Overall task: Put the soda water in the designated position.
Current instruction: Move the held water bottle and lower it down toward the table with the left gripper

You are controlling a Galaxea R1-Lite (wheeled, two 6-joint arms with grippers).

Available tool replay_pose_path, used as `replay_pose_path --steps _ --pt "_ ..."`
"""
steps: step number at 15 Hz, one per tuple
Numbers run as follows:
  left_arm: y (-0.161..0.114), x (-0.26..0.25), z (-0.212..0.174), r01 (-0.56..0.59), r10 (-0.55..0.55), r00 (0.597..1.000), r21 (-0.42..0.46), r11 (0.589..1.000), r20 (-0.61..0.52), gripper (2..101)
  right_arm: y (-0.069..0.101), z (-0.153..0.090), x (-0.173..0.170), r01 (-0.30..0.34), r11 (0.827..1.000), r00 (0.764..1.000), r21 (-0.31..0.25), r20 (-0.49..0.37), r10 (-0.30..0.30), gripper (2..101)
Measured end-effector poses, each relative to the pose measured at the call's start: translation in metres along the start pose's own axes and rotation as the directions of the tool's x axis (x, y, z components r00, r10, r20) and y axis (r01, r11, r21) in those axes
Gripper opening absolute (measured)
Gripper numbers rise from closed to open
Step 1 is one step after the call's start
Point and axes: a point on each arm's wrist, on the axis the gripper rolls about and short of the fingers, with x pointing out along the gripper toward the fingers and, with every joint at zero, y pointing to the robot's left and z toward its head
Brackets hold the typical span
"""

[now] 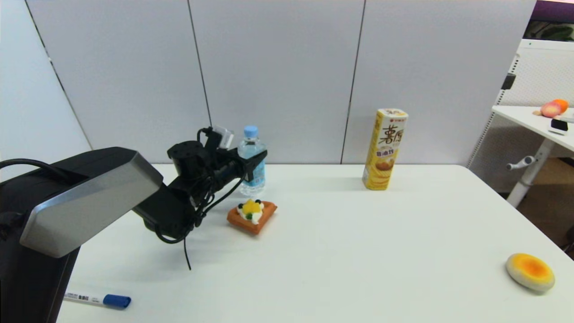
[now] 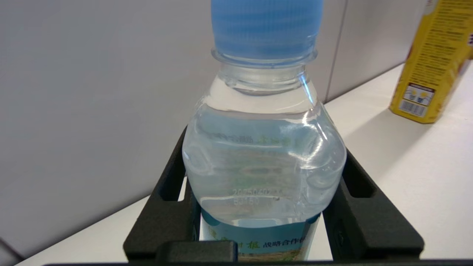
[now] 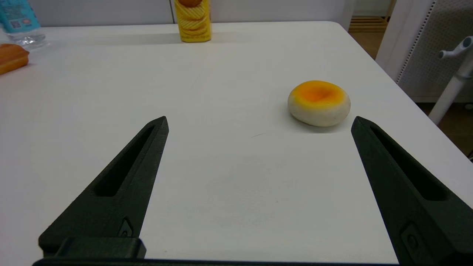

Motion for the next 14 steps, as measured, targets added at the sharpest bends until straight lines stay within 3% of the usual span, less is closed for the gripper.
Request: replay_pose_path --steps 14 --pt "-0.0023 0.0016 -0.0066 0.007 -0.007 1.000 -0.006 1.000 -0.009 50.9 0.0000 0.0000 0.0000 0.000 1.000 1.000 0.000 0.000 0.000 98.0"
